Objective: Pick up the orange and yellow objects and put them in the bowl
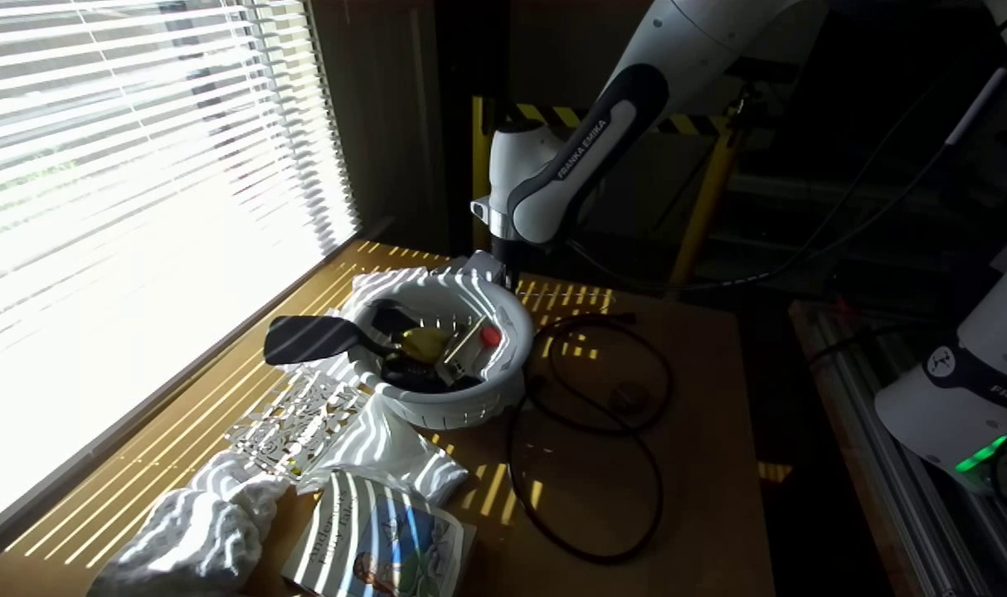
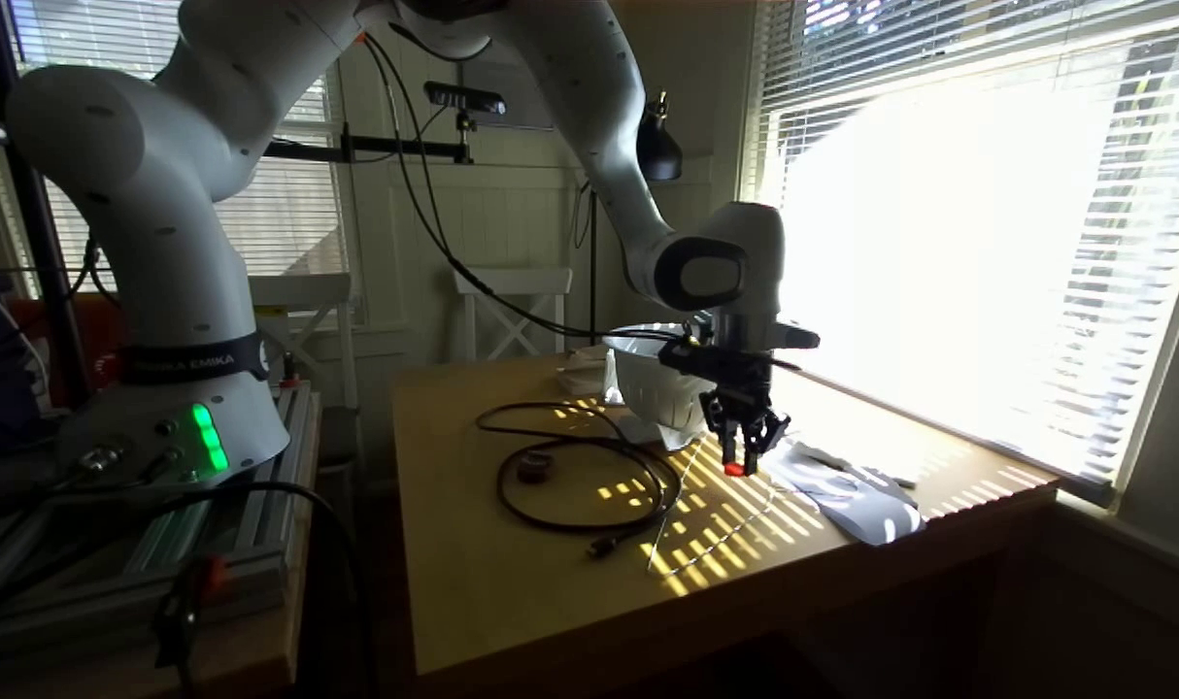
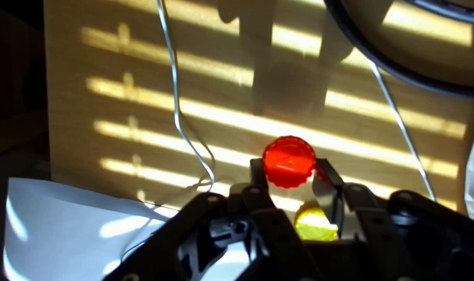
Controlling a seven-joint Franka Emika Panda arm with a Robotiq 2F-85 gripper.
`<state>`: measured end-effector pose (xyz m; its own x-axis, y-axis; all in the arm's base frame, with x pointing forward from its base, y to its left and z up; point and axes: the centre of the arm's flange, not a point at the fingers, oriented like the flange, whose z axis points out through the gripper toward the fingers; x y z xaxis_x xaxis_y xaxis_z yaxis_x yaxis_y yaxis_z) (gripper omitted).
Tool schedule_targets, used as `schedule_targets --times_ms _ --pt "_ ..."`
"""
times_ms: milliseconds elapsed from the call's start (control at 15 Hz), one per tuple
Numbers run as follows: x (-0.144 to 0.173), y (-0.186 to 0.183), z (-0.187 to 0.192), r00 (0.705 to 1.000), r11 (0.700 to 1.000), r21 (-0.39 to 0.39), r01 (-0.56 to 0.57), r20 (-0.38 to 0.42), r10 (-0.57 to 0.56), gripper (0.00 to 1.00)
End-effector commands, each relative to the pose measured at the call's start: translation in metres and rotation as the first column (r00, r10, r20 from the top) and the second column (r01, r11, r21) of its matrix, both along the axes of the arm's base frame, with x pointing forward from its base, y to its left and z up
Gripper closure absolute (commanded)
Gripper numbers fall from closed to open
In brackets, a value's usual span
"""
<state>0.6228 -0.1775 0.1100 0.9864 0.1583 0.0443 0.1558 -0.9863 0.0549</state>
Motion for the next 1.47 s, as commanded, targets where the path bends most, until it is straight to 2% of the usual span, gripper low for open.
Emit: schedule_targets --times_ms 0,200,400,600,800,867,933,1000,1067,1133,1200,1267,1333,1400 --pt "-0.049 -0.015 0.063 0.980 0.999 0.025 0.023 0.196 -0.027 0.90" --pt "-0.056 -0.019 0.105 0.938 0.994 0.028 -0.108 0.335 0.093 0.90" --pt "-0.051 0.004 0.156 0.883 0.961 -0.018 -0.277 0.388 0.262 0.90" --pt "-0.025 0.047 0.189 0.823 0.898 -0.018 -0.440 0.392 0.411 0.90" --pt "0.006 0.096 0.203 0.756 0.806 0.009 -0.591 0.356 0.550 0.90" --pt "0.022 0.108 0.201 0.740 0.776 0.039 -0.629 0.335 0.583 0.82" --pt "0.030 0.114 0.199 0.729 0.748 0.072 -0.659 0.305 0.613 0.40" --pt "0.031 0.109 0.199 0.714 0.720 0.098 -0.688 0.268 0.646 0.39" --pt "0.030 0.100 0.198 0.706 0.698 0.127 -0.704 0.233 0.669 0.32" --pt "0.020 0.080 0.193 0.736 0.724 0.148 -0.673 0.221 0.639 0.24" --pt "0.011 0.060 0.189 0.782 0.762 0.181 -0.622 0.198 0.591 0.18" --pt "0.001 0.038 0.179 0.840 0.819 0.190 -0.541 0.173 0.515 0.12" --pt "-0.007 0.018 0.170 0.869 0.848 0.195 -0.493 0.150 0.471 0.04" --pt "-0.012 0.003 0.158 0.895 0.876 0.185 -0.444 0.118 0.429 0.01"
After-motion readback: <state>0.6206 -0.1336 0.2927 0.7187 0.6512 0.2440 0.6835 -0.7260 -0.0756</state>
